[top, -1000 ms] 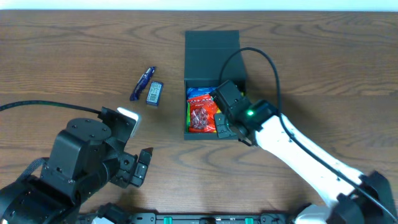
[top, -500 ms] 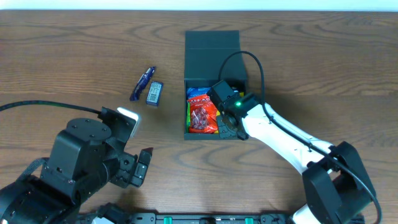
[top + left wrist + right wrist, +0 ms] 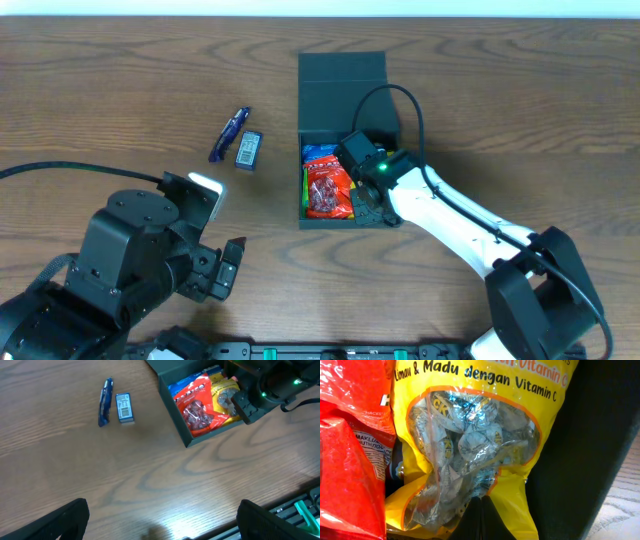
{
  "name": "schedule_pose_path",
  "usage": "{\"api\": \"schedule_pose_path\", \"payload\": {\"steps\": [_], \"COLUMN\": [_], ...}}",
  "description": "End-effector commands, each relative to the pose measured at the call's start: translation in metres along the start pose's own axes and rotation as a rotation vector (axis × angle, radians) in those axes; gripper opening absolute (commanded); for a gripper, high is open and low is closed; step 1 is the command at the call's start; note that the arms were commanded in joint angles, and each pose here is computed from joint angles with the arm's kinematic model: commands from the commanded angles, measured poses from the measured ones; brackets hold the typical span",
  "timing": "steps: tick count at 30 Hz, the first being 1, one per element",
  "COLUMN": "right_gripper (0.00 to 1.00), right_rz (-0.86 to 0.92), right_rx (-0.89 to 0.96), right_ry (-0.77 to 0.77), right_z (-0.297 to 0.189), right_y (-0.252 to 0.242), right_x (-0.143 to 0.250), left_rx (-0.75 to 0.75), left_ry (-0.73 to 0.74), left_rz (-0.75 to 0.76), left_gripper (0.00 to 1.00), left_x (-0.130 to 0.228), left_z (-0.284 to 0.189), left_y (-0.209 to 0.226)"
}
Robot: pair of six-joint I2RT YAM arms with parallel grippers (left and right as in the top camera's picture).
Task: Pack container
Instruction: 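Release the red bag and press it down into the box, then withdraw right gripper to the right of the box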
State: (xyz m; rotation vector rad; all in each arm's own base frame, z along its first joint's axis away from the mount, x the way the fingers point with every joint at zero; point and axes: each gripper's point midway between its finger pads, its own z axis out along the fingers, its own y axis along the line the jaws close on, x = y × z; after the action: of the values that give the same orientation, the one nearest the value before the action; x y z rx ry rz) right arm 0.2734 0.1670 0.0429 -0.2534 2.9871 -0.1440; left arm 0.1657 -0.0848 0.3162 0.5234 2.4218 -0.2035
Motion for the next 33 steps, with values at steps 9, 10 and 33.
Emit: {"api": "schedule_pose_path", "payload": {"steps": [9,10,33], "right_gripper": [0.01,0.01,0.99], "right_rz": [0.037,0.041,0.062], "right_rx": [-0.066,-0.077,-0.152], "right_ry": [-0.134,-0.156,-0.286], "right_z": [-0.060,-0.070,-0.168], "right_y": [0.003,0.003,-0.034], "right_x": [-0.036,-0.039,0.008], "left_rx": [-0.002,-0.002,-0.009], "left_ry": [-0.008,-0.007,-0.020], "left_rz": [-0.010,-0.009,0.001], "left_gripper": [0.95,0.95,0.95], "left_x": [-0.002,-0.001,-0.005], "left_z": [-0.003,-0.003,-0.003], "left_y": [0.001,0.001,0.002]}}
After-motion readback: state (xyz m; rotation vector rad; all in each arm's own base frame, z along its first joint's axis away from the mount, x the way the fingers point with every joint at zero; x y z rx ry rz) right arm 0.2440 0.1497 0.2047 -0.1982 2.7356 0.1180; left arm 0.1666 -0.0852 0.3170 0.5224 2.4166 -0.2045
